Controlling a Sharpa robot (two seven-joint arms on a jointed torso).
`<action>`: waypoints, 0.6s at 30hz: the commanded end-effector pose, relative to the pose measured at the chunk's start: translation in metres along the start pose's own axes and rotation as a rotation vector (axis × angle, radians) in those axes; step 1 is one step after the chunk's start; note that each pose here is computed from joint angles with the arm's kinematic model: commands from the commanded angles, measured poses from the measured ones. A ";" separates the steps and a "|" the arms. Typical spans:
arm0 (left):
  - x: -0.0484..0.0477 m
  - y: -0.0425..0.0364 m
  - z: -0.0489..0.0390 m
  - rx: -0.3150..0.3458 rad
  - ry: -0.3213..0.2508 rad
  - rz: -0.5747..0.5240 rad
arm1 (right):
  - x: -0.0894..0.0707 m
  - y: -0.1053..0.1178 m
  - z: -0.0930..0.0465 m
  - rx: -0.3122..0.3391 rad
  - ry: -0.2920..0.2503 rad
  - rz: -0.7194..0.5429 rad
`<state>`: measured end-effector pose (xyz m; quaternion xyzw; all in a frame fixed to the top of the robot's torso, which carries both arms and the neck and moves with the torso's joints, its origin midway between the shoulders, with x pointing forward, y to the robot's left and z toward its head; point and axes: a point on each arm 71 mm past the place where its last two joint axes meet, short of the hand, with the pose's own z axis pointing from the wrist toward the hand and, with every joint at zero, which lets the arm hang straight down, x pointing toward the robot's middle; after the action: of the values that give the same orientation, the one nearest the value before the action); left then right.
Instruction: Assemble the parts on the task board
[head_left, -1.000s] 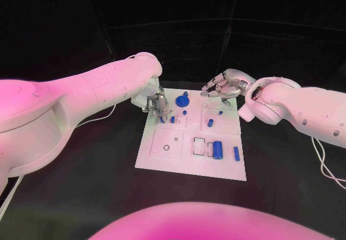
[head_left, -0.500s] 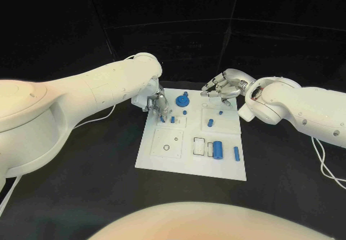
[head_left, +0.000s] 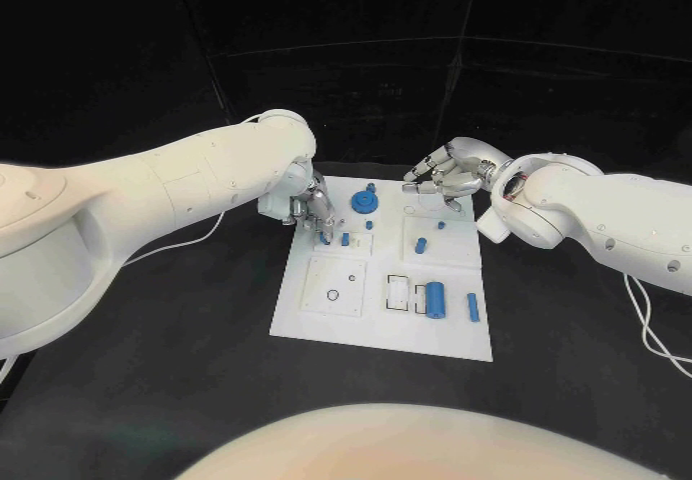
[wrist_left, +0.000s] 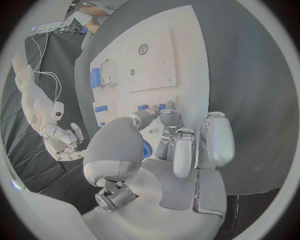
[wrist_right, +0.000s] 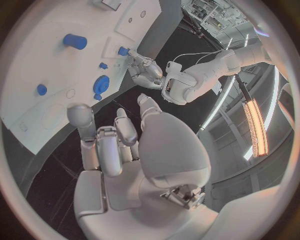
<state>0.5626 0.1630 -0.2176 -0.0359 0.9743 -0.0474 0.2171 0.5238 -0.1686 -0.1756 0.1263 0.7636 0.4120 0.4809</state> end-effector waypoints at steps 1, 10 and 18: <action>0.0014 0.0037 0.0021 -0.011 -0.046 -0.016 | 0.000 0.001 0.000 -0.009 0.006 -0.002; 0.0029 0.0051 -0.0006 0.008 -0.088 -0.042 | 0.000 0.000 0.000 -0.007 0.007 -0.001; 0.0052 0.0022 -0.0015 0.028 -0.103 -0.047 | 0.001 0.000 0.000 -0.006 0.008 -0.001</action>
<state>0.5557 0.1656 -0.2190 -0.0528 0.9651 -0.0630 0.2488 0.5235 -0.1695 -0.1771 0.1271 0.7644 0.4112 0.4800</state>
